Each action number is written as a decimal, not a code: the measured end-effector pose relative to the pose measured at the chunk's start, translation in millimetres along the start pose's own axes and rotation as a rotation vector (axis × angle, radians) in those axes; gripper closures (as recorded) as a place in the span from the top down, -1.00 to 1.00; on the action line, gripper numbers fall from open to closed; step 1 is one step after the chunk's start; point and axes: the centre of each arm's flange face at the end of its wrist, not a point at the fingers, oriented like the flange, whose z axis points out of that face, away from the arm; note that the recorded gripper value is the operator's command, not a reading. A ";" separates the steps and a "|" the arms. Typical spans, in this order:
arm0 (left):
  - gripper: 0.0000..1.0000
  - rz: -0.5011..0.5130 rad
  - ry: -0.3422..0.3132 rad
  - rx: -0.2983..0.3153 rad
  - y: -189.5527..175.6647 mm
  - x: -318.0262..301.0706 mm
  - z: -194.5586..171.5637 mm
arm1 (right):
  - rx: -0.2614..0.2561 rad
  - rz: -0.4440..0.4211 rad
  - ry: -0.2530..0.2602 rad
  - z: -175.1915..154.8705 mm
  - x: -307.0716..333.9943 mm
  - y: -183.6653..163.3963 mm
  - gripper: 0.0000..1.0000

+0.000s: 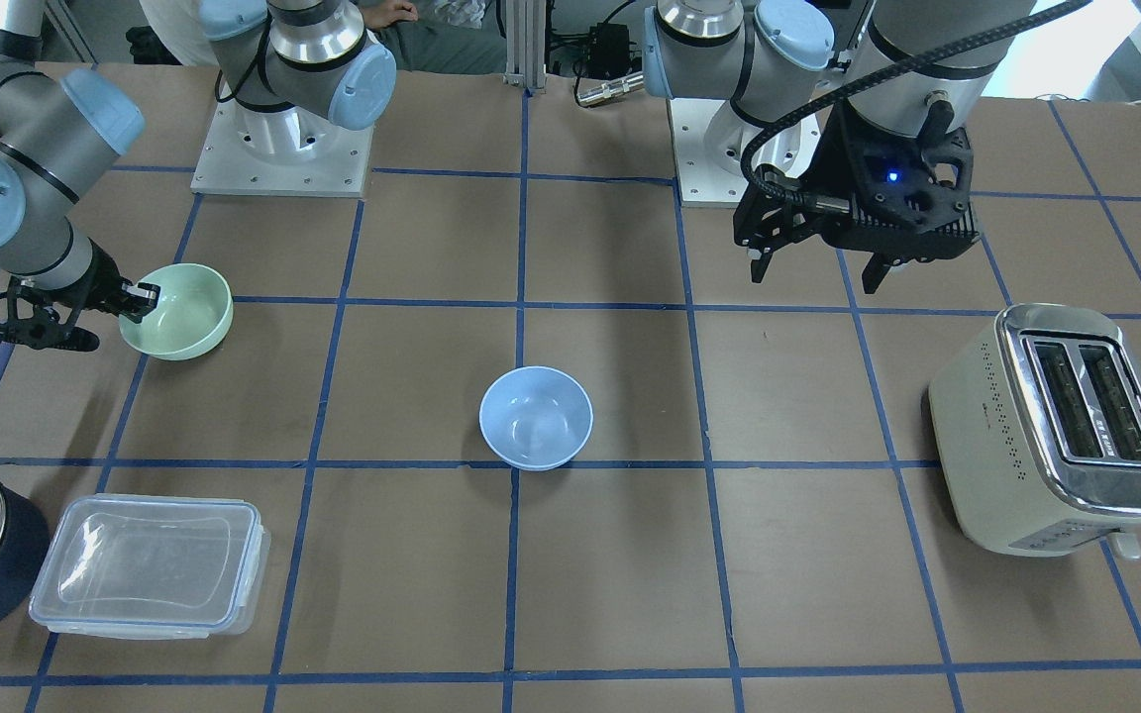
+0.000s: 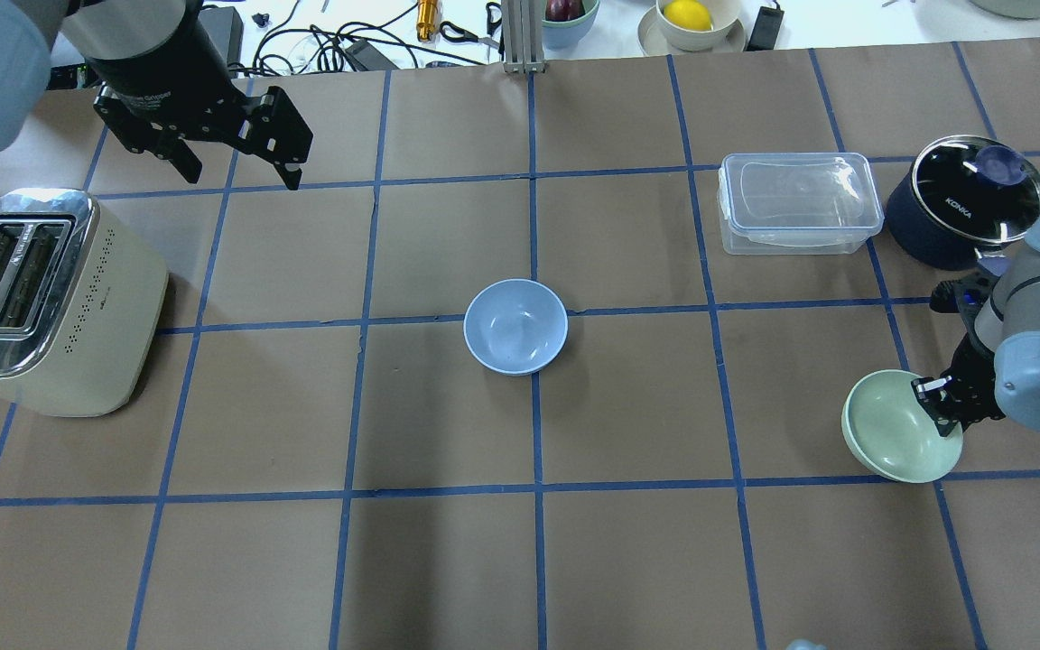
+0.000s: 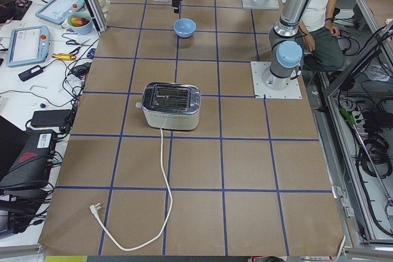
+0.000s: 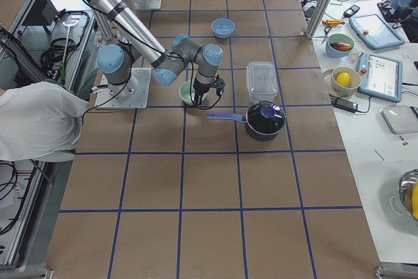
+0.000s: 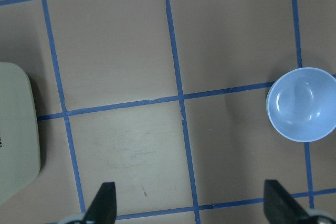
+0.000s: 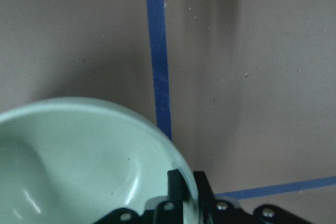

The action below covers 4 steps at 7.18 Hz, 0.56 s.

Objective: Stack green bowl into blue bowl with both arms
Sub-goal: 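Grasp the pale green bowl's rim with the right gripper and lift, then carry the pale green bowl with the right gripper over the light blue bowl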

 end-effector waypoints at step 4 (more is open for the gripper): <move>1.00 -0.006 -0.010 0.044 -3.1 -2.7 -8.8 | 0.025 -0.022 -0.128 -89.9 -14.7 -45.0 -1.00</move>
